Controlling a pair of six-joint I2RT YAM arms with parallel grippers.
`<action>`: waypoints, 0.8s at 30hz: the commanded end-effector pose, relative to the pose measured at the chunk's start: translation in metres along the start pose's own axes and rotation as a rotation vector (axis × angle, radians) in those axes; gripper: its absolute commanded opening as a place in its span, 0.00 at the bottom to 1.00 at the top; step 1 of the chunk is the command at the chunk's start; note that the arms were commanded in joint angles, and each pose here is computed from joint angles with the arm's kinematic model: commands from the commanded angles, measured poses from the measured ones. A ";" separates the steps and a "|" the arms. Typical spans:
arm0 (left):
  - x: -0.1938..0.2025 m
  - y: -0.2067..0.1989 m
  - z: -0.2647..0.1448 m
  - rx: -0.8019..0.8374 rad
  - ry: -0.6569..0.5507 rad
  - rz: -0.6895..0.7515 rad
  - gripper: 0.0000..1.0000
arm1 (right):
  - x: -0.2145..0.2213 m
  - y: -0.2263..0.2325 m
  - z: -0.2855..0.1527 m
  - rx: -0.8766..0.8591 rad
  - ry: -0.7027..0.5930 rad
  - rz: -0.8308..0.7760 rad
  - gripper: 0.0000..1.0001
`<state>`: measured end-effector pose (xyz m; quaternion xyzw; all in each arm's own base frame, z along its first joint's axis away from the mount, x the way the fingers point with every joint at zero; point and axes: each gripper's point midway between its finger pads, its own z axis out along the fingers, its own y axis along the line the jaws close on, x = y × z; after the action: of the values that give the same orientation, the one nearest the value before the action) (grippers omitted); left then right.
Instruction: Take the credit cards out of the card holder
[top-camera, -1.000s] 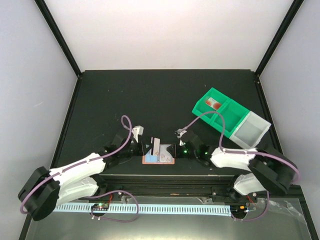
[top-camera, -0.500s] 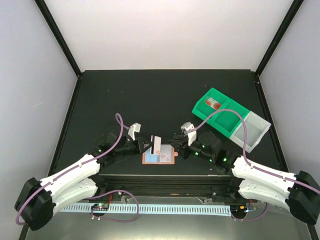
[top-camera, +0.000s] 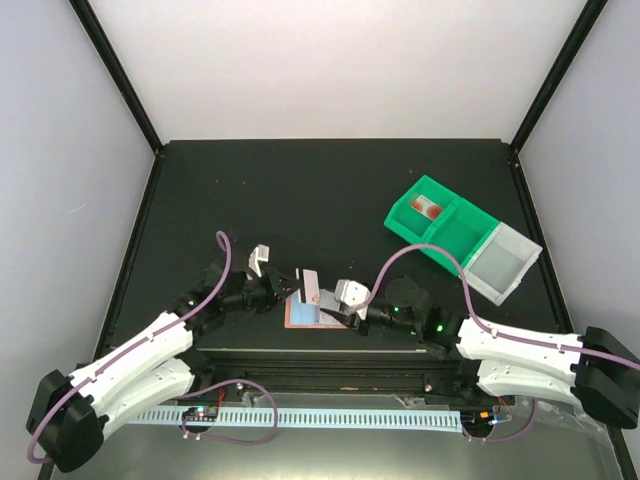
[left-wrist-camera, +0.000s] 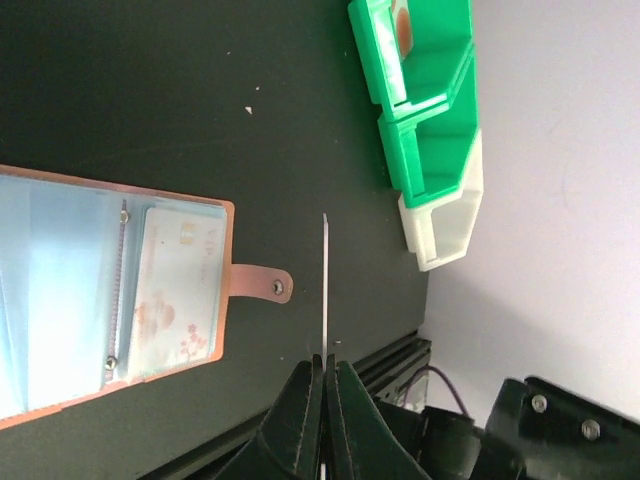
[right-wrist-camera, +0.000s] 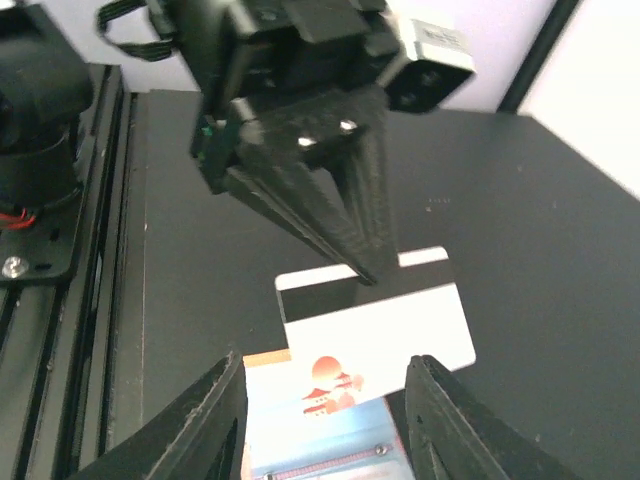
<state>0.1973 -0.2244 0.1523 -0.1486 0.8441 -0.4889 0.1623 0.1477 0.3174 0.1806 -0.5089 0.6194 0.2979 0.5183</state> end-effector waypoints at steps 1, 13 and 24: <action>-0.002 0.002 -0.004 -0.004 -0.020 -0.116 0.02 | -0.022 0.014 -0.004 -0.017 -0.103 -0.298 0.47; -0.002 0.002 -0.009 0.043 -0.031 -0.208 0.01 | -0.005 0.010 0.030 0.062 0.072 -0.504 0.52; 0.005 0.008 -0.006 0.077 0.004 -0.283 0.02 | -0.001 -0.012 0.045 0.255 0.133 -0.607 0.40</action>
<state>0.1899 -0.2148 0.1390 -0.2491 0.8137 -0.5135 0.1098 0.1596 0.3520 0.1409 -0.6558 0.5145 0.0560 0.5497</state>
